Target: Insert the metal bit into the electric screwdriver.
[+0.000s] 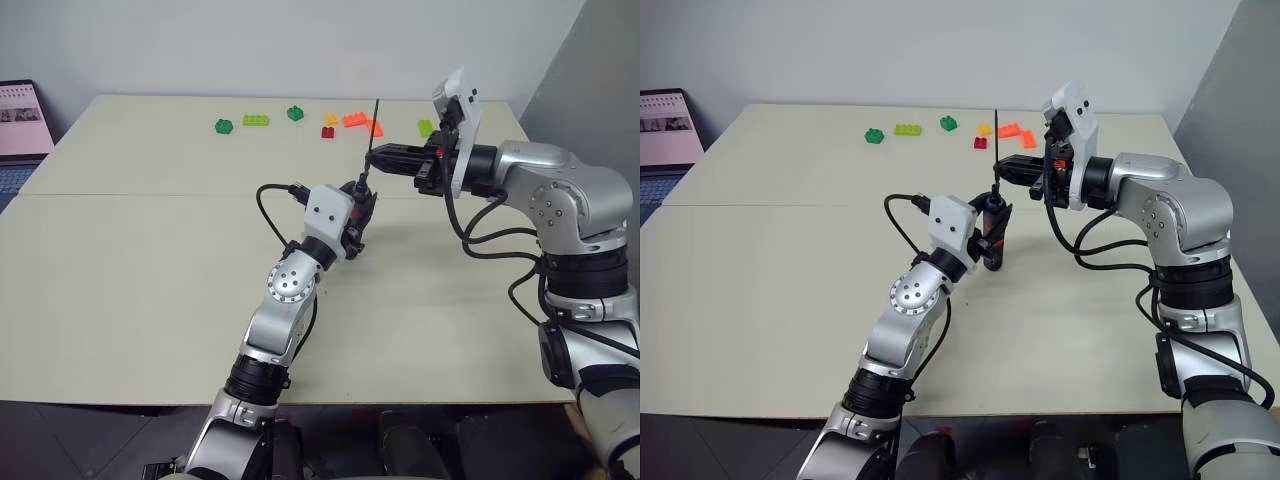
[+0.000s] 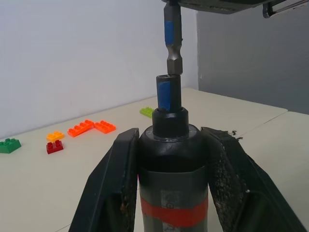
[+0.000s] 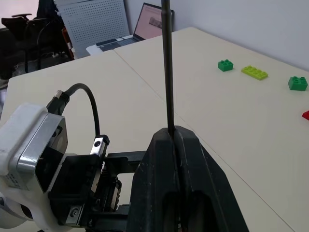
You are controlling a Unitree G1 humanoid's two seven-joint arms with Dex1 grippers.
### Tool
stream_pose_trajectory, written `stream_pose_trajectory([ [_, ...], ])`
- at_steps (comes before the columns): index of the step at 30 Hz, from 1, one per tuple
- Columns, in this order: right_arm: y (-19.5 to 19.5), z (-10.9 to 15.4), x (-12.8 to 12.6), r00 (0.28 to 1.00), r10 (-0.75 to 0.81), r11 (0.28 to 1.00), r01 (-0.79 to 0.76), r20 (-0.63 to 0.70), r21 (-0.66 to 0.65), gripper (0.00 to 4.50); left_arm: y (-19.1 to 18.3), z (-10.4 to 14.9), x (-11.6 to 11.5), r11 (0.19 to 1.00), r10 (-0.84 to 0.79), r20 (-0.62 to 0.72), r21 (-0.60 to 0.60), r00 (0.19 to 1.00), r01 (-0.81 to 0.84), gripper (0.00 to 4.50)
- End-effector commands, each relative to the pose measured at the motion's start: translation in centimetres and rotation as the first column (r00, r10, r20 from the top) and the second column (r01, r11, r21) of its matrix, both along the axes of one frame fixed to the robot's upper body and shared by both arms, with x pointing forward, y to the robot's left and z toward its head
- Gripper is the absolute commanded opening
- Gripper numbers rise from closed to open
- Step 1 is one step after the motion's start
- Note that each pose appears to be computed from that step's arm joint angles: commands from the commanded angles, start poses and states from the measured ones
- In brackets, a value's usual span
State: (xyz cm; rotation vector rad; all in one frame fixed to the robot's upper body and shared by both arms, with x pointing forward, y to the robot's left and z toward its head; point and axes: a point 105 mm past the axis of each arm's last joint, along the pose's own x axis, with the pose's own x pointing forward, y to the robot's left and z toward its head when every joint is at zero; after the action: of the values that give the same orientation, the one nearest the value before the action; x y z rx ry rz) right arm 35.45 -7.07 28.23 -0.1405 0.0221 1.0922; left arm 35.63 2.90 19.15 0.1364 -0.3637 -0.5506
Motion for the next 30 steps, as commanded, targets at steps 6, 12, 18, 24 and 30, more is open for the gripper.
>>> stream_pose_trajectory([
  [6,0.4,1.5,-0.6,0.998,0.02,1.0,-0.021,0.066,0.016,0.0,0.1,1.1,-0.2,1.0,0.003,0.048,-0.006,0.999,-0.003,1.64],
  [12,0.3,1.5,-0.5,0.997,0.021,1.0,-0.022,0.068,0.012,0.0,0.1,1.1,-0.2,1.0,0.004,0.048,-0.006,0.999,-0.004,1.64],
  [18,0.1,1.1,-0.3,0.998,0.013,1.0,-0.013,0.065,0.002,0.0,0.1,1.1,-0.2,1.0,0.003,0.048,-0.005,0.999,-0.003,1.64],
  [24,0.1,0.9,-0.3,0.998,0.013,1.0,-0.012,0.064,-0.007,0.0,0.1,1.1,-0.2,1.0,0.002,0.047,-0.005,0.999,-0.001,1.64],
  [30,0.2,0.5,-0.2,0.998,0.015,1.0,-0.013,0.067,-0.022,0.0,0.1,1.1,-0.2,1.0,0.002,0.048,-0.006,0.999,-0.002,1.64],
])
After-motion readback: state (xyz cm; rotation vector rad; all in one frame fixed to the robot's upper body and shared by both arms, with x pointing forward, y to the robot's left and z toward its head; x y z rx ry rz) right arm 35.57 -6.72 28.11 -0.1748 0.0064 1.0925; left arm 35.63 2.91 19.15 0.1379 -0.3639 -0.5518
